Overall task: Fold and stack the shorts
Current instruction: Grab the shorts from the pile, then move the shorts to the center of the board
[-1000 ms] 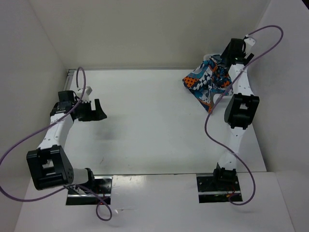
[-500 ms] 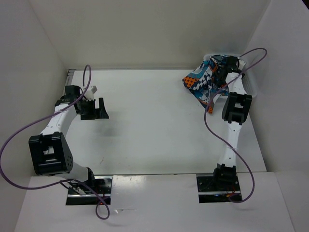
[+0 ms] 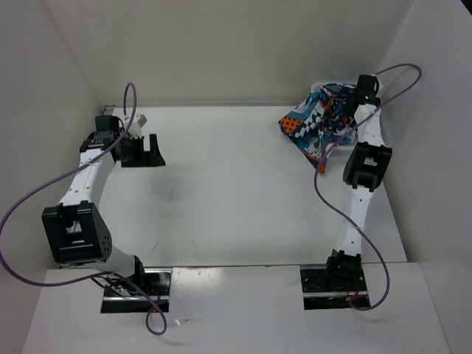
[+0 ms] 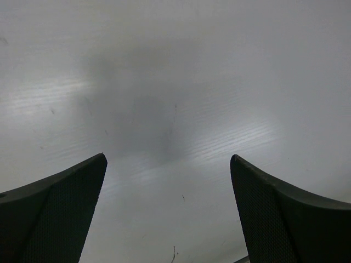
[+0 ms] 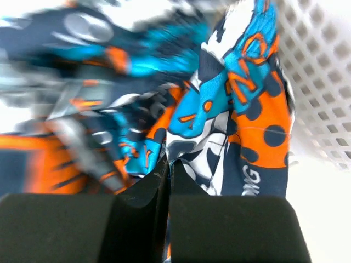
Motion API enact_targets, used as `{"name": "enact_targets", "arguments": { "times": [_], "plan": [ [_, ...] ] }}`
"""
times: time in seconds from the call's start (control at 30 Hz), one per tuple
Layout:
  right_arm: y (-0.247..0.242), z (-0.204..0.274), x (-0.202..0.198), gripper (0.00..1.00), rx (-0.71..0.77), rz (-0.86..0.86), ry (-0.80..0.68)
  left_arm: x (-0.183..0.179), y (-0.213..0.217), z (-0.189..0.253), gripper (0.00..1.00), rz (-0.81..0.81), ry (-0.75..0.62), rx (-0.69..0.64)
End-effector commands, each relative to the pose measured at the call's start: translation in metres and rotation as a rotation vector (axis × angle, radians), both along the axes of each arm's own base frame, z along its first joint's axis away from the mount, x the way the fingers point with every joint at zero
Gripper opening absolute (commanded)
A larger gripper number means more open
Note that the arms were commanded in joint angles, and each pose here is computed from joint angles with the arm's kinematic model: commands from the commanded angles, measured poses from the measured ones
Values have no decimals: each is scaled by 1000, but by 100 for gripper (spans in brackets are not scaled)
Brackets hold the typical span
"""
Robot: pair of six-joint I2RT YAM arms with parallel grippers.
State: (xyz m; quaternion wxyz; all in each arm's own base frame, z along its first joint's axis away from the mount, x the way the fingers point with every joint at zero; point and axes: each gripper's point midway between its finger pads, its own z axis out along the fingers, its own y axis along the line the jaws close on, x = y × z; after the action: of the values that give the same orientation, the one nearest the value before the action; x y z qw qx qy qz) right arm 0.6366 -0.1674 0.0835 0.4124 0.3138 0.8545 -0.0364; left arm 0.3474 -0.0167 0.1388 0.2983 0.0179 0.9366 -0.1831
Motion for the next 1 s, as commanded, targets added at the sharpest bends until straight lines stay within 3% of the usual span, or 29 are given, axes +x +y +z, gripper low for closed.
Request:
{"name": "enact_targets", "arguments": {
  "times": [0.0,0.17,0.3,0.53,0.67,0.83,0.87,0.9,0.93,0.97],
  "plan": [
    [36,188,9,0,-2,111,-353,34,-5,44,100,-35,-133,9],
    [92,284,-11,0,36,228,-521,43,-19,73,100,-75,-218,19],
    [167,373,-45,0,16,366,-677,43,-28,85,100,-98,-263,22],
    [279,505,-147,0,73,593,-957,53,-25,118,100,-89,-403,51],
    [350,521,-180,0,186,721,-1000,64,-20,130,100,-69,-461,78],
    [402,468,-156,0,339,710,-858,70,-16,141,100,-53,-499,97],
    [416,445,-149,5,358,704,-796,70,-14,148,100,-46,-516,105],
    [425,421,-141,20,373,704,-737,70,-12,148,100,-34,-515,115],
    [429,408,-138,40,375,713,-704,69,-10,151,100,-27,-523,122],
    [451,381,-142,76,395,768,-629,68,-7,149,100,-11,-510,136]
  ]
}}
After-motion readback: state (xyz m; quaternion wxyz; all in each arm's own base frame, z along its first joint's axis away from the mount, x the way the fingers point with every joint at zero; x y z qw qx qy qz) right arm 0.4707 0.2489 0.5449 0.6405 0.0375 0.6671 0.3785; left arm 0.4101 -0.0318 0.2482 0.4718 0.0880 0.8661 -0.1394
